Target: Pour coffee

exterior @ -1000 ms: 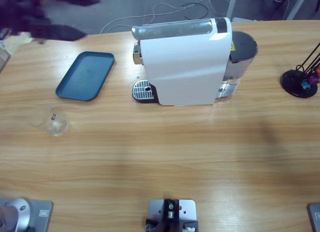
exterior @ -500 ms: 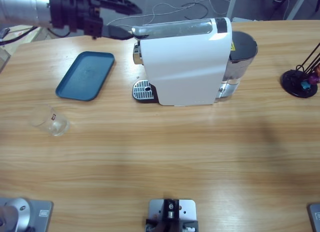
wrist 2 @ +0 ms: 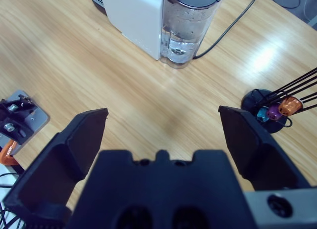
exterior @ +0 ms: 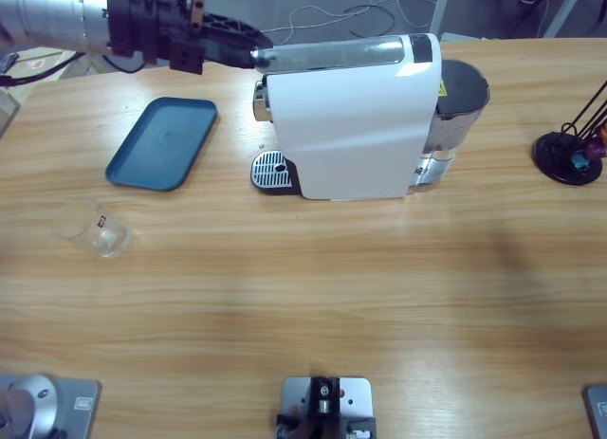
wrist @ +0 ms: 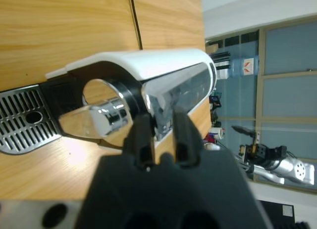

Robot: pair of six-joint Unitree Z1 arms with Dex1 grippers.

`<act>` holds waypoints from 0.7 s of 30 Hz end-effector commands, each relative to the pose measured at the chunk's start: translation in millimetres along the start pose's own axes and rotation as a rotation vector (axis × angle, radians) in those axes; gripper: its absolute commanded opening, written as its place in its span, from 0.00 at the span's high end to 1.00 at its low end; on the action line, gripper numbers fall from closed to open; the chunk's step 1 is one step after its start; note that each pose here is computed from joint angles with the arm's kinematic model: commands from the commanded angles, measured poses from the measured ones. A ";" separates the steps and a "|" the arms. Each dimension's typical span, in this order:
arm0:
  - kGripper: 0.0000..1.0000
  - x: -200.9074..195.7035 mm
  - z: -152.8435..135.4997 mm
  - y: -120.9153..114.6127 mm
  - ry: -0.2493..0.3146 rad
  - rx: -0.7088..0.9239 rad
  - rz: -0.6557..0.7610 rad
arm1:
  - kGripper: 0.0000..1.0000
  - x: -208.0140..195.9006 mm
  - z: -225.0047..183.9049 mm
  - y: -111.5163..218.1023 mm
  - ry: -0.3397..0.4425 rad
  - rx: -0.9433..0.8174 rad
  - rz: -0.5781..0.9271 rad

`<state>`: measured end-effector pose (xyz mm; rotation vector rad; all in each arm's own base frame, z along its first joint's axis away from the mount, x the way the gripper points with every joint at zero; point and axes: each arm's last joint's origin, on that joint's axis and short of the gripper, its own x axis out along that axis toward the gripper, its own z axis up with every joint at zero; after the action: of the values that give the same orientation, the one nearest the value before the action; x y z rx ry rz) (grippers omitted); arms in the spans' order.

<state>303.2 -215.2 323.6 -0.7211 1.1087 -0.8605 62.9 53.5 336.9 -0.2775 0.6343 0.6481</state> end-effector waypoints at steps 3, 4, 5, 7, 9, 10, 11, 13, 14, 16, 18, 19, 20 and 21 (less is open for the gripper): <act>1.00 -43.8 -6.6 -98.0 -0.137 0.109 -0.136 | 0.00 9.2 -3.6 0.2 0.038 0.001 -0.023; 1.00 -52.4 -7.4 -111.2 -0.161 0.123 -0.141 | 0.00 11.6 -1.6 0.4 0.049 0.000 -0.023; 1.00 -58.9 -8.2 -120.3 -0.176 0.138 -0.151 | 0.00 12.8 1.4 0.6 0.056 0.008 -0.023; 1.00 -68.4 -11.2 -132.4 -0.205 0.198 -0.160 | 0.00 8.8 12.9 -0.4 0.041 0.061 -0.037; 0.30 -70.7 -19.6 -131.8 -0.221 0.277 -0.105 | 0.00 10.5 24.4 -2.1 0.035 0.145 -0.079; 0.09 -70.6 -30.0 -126.7 -0.230 0.401 -0.027 | 0.00 18.5 28.0 -4.0 0.056 0.189 -0.127; 0.06 -71.9 -42.5 -123.4 -0.228 0.544 0.049 | 0.00 30.1 30.5 -7.2 0.093 0.238 -0.186; 0.03 -79.9 -75.2 -117.8 -0.225 0.836 0.226 | 0.00 47.6 29.5 -18.2 0.142 0.362 -0.316; 0.03 -83.9 -91.0 -110.4 -0.211 0.954 0.303 | 0.00 51.7 26.6 -25.7 0.147 0.416 -0.387; 0.03 -90.3 -116.4 -85.5 -0.154 1.069 0.424 | 0.00 58.9 21.4 -40.0 0.114 0.451 -0.542; 0.01 -98.4 -136.8 -54.6 -0.103 1.045 0.504 | 0.00 72.6 17.2 -50.5 0.096 0.471 -0.634; 0.01 -104.3 -148.4 -37.9 -0.086 1.025 0.539 | 0.00 81.2 14.1 -57.3 0.114 0.492 -0.666; 0.01 -108.9 -156.7 -26.4 -0.076 1.013 0.563 | 0.01 90.7 9.3 -62.8 0.135 0.508 -0.687; 0.00 -112.5 -163.8 -16.8 -0.068 0.994 0.579 | 0.04 101.2 2.5 -67.5 0.159 0.527 -0.686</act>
<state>162.6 -190.7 402.8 0.2617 0.5118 -0.8550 130.4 58.6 330.8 -0.0358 0.6956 -0.0026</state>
